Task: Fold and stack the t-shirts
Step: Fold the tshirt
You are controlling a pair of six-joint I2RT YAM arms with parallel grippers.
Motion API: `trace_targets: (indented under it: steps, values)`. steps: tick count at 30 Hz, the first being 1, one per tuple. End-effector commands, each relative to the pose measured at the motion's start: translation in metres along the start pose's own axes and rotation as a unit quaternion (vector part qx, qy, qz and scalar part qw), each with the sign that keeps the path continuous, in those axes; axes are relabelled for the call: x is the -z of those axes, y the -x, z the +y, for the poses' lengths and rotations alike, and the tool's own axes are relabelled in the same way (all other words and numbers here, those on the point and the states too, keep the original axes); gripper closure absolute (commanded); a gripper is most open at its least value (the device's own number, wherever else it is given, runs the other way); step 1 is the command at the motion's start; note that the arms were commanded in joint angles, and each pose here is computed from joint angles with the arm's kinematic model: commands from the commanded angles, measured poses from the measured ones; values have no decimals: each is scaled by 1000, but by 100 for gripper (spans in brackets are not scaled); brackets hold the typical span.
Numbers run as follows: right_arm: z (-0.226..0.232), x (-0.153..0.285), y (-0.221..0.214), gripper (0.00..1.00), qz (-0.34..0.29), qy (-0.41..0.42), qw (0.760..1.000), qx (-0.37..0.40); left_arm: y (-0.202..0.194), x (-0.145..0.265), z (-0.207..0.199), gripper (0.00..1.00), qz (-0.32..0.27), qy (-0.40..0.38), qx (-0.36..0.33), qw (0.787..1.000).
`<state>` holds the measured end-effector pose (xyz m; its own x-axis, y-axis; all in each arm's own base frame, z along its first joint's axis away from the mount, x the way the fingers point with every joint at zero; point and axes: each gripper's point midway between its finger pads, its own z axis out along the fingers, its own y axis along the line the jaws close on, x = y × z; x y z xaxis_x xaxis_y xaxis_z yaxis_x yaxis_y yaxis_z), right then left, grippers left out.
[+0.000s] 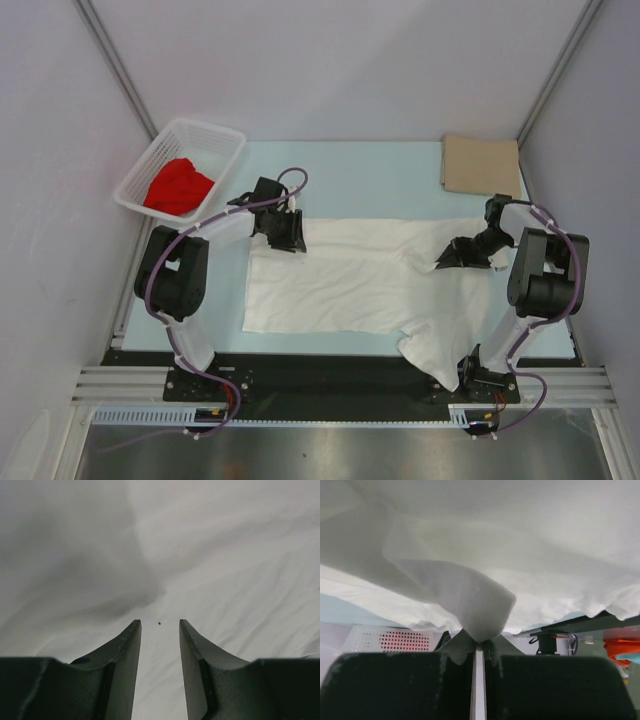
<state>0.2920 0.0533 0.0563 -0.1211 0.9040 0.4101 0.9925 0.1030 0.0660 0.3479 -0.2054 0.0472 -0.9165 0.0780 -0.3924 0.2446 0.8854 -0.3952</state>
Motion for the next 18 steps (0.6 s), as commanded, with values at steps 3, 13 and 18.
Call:
trace_targets:
  steps: [3,13,18]
  values:
    - [42,1,15,100,-6,17,1000,-2,4,6,-1,58,-9,-12,-16,1000]
    - [81,-3,20,96,-6,22,1000,9,-1,8,8,58,-8,-6,-9,1000]
    - [102,-5,24,93,-13,24,999,25,-3,8,11,58,-5,-7,-7,1000]
